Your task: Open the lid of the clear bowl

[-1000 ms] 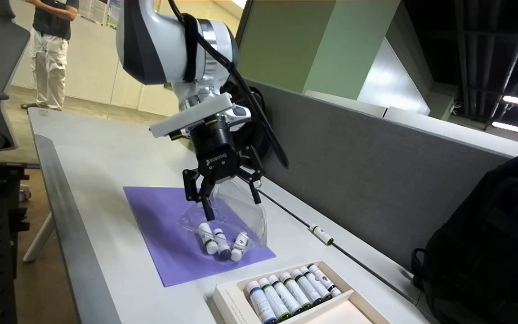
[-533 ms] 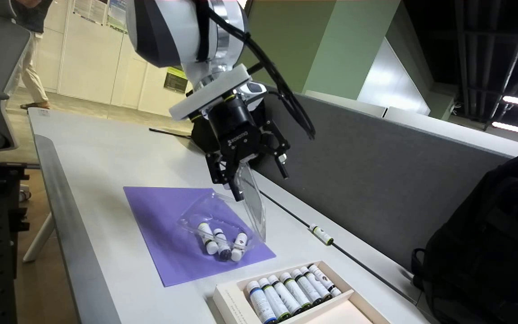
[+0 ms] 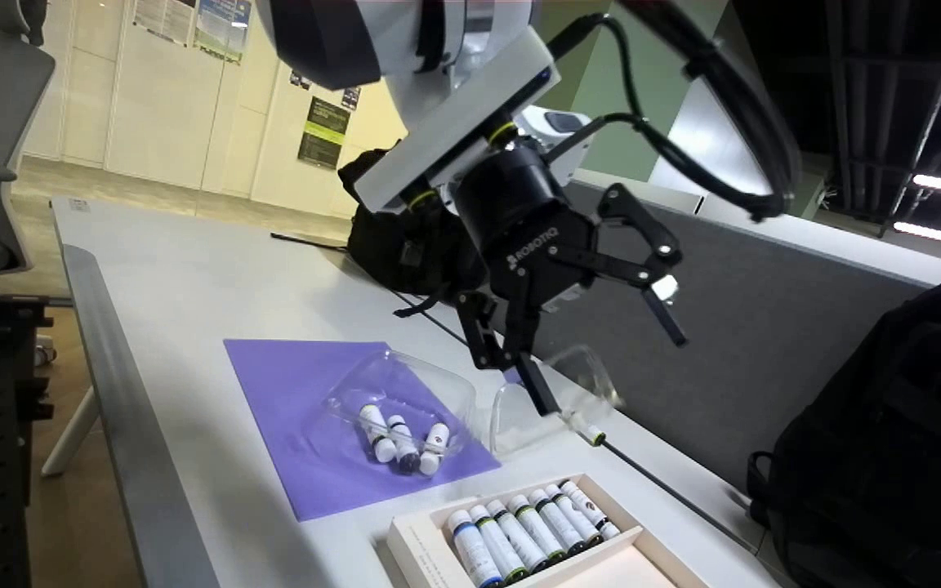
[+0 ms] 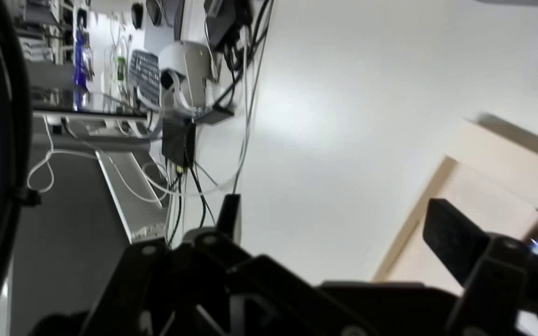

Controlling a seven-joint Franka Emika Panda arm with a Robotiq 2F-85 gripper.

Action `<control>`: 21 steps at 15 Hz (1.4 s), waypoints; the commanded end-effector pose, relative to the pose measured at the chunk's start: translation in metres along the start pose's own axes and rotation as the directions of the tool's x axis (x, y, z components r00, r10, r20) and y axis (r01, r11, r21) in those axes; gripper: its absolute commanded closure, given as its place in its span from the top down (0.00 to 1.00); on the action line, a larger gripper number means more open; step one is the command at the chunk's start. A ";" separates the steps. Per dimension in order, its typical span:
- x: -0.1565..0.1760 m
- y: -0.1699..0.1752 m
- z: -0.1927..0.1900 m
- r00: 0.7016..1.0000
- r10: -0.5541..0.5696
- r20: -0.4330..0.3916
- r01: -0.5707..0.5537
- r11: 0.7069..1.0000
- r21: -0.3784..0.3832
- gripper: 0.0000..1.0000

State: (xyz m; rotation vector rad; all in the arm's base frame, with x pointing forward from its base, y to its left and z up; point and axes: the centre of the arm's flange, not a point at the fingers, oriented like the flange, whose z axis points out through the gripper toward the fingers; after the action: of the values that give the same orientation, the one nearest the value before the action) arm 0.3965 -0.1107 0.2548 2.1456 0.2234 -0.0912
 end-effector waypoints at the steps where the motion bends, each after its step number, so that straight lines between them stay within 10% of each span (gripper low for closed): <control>1: -0.055 0.045 0.073 0.982 0.129 0.138 -0.131 0.991 0.007 1.00; 6: -0.098 0.078 0.085 0.950 0.196 0.243 -0.224 0.970 0.093 1.00; 13: -0.057 0.101 -0.042 0.927 0.367 -0.081 -0.363 0.930 0.057 1.00; 21: 0.002 0.143 -0.150 0.822 0.535 -0.194 -0.374 0.765 0.524 1.00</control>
State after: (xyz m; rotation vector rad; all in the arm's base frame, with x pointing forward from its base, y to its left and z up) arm 0.4029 -0.0639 0.4328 2.5012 -0.1690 0.4893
